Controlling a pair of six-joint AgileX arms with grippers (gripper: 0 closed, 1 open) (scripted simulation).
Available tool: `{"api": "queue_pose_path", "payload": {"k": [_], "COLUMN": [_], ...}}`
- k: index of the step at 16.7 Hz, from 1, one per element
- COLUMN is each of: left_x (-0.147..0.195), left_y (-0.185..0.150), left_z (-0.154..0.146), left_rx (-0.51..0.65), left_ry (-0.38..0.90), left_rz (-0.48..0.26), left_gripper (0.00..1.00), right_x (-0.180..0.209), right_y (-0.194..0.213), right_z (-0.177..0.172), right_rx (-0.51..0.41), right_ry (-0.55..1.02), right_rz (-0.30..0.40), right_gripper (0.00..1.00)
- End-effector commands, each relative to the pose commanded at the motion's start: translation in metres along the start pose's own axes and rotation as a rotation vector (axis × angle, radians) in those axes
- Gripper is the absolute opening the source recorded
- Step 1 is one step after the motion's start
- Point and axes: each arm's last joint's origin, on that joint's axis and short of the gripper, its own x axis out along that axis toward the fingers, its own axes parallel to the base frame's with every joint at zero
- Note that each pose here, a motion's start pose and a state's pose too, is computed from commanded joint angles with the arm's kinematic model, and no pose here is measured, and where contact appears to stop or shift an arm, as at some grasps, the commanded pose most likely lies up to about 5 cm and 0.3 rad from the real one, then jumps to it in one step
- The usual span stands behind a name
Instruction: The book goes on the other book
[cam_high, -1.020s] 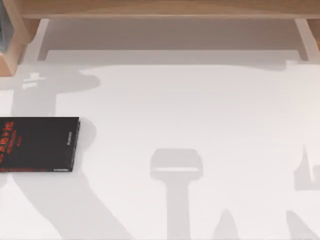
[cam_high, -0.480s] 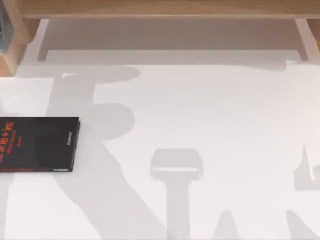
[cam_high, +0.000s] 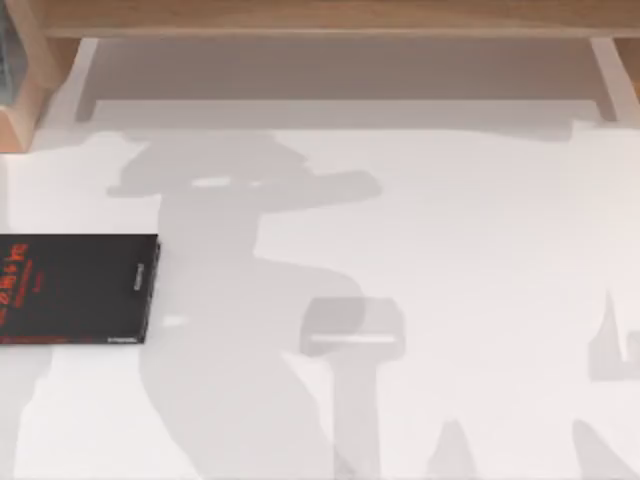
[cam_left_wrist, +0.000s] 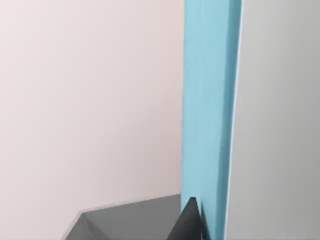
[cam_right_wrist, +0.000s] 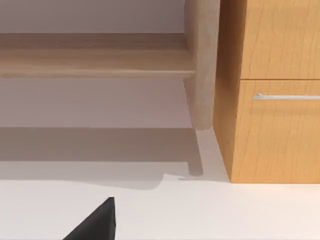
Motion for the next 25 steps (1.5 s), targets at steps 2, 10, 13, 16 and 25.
{"api": "queue_pose_path", "payload": {"k": [2, 10, 13, 16, 25], "left_x": [-0.021, -0.092, -0.112, -0.131, -0.229], "left_y": [0.003, -0.025, -0.037, -0.056, -0.144], "left_z": [0.038, 0.079, 0.075, 0.058, -0.089], "left_rx": [0.171, 0.687, 0.830, 0.953, 1.208], "left_ry": [-0.080, -0.117, -0.079, -0.028, 0.280], "left_rz": [0.061, 0.170, 0.179, 0.128, -0.443], "left_gripper": [0.00, 0.00, 0.00, 0.00, 0.00], "right_x": [0.000, 0.000, 0.000, 0.000, 0.000], "right_y": [0.000, 0.000, 0.000, 0.000, 0.000], "right_z": [0.000, 0.000, 0.000, 0.000, 0.000], "right_rx": [0.000, 0.000, 0.000, 0.000, 0.000], "right_ry": [0.000, 0.000, 0.000, 0.000, 0.000], "right_rz": [0.000, 0.000, 0.000, 0.000, 0.000], "right_gripper": [1.00, 1.00, 1.00, 1.00, 1.00]}}
